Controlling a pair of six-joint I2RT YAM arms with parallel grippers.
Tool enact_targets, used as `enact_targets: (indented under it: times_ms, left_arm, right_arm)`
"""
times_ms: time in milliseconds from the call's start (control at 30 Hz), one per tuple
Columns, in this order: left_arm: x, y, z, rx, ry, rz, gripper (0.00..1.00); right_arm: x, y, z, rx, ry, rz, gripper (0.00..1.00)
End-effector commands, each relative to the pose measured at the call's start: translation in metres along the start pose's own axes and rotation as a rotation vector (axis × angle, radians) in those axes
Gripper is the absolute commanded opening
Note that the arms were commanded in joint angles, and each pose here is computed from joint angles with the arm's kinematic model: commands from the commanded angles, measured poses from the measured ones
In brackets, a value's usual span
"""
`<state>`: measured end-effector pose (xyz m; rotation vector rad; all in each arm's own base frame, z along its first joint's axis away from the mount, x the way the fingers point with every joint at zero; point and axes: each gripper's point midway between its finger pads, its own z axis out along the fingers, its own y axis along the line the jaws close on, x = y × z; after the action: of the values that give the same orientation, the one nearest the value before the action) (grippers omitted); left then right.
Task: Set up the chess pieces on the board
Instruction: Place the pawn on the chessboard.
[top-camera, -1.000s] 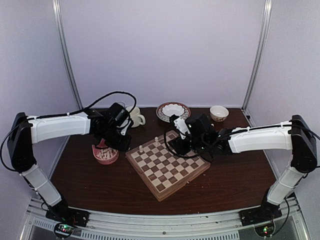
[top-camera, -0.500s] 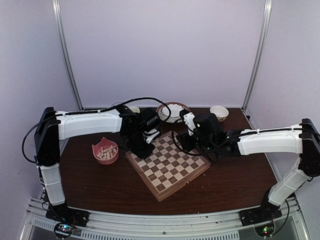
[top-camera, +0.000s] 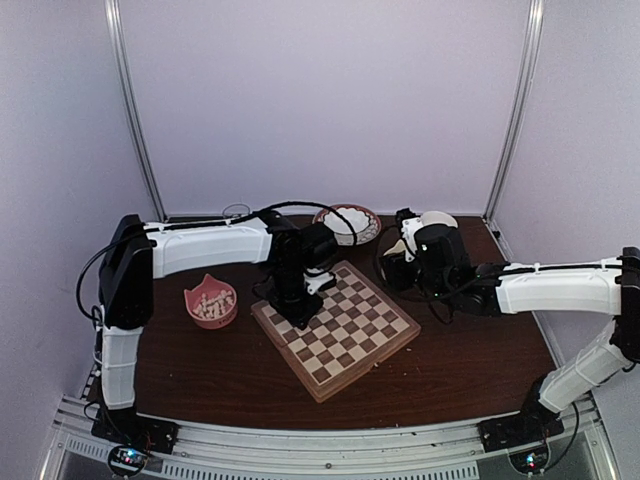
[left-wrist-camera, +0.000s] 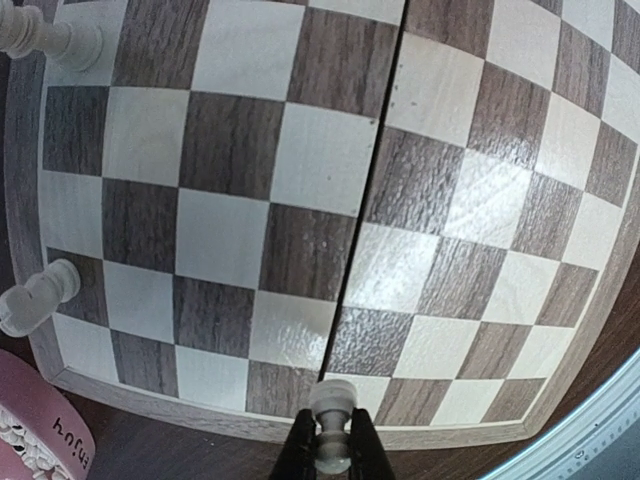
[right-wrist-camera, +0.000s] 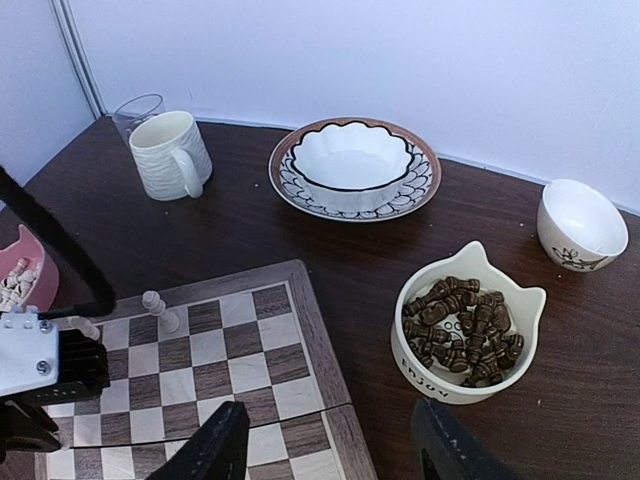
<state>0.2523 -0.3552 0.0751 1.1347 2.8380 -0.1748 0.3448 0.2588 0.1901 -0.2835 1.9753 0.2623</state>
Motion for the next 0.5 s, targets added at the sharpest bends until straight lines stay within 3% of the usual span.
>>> enact_targets:
  times_ms: [0,200,467]
  left_arm:
    - [0.0004,-0.0076,0.0002,0.028,0.038,0.019,0.0]
    - [-0.0032,-0.006,0.0044,0.016,0.041,0.013,0.09]
    - [-0.0051,-0.005,0.01,0.008,0.049,0.011,0.11]
  right_arm:
    - [-0.012,-0.0013,-0.005,0.001,-0.042,0.027,0.59]
    - [-0.0137,-0.0016,-0.0072,-0.003,-0.051,0.028,0.59]
    - [-0.0142,-0.0021,-0.0087,-0.005,-0.059,0.029,0.59]
